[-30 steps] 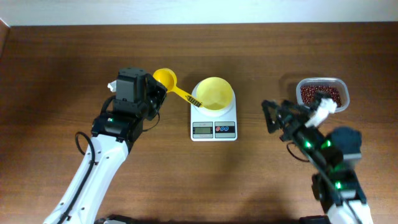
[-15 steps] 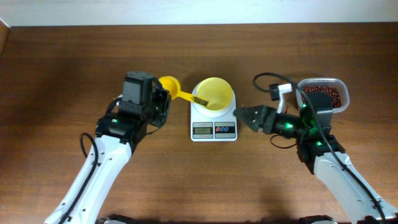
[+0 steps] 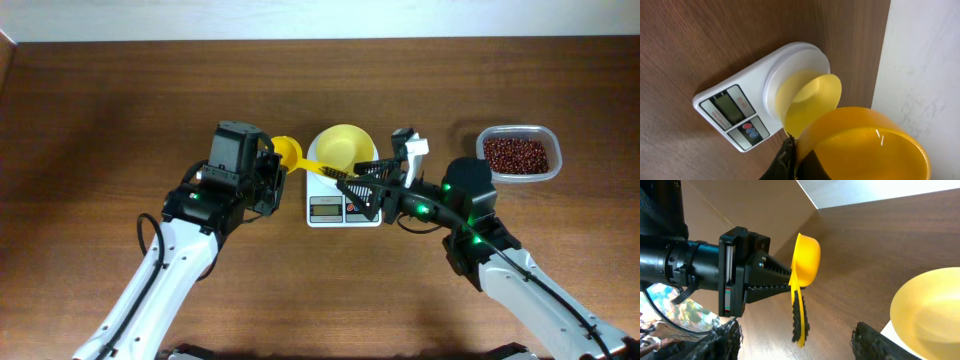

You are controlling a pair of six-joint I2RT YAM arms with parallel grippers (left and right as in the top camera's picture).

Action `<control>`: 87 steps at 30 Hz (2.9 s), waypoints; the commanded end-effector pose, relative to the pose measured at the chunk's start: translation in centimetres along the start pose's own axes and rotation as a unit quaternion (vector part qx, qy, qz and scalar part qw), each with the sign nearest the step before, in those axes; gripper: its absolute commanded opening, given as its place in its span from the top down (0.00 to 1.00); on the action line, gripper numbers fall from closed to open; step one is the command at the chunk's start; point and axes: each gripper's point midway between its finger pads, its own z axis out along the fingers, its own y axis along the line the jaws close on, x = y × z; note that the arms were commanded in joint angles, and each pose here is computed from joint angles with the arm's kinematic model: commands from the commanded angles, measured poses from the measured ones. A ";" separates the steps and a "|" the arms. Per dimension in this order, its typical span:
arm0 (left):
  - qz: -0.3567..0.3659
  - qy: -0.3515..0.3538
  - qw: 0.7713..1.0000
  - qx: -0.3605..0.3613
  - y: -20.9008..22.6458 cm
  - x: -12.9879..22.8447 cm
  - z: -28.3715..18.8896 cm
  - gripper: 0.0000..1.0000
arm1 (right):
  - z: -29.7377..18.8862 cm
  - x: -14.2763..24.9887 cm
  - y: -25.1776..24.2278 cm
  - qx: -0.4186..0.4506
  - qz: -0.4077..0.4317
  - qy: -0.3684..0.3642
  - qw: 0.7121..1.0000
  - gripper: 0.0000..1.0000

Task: Scoop item into bowl and weigh 50g on scale
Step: 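Move the right gripper toward the scoop held by the left gripper, then close the right gripper on the scoop handle beside the left gripper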

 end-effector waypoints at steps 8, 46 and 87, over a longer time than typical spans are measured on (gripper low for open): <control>0.026 0.029 0.999 0.010 -0.6 3.1 -0.5 1.00 | 0.3 -0.3 0.4 -0.002 -0.011 -0.004 1.000 0.44; 0.101 0.058 0.993 0.023 -0.9 5.9 -0.5 1.00 | 1.3 0.9 2.3 -0.026 -0.011 0.015 0.999 0.79; 0.100 0.058 0.993 0.005 0.0 5.8 -0.4 1.00 | 1.3 0.8 2.2 -0.022 0.027 0.013 0.999 0.96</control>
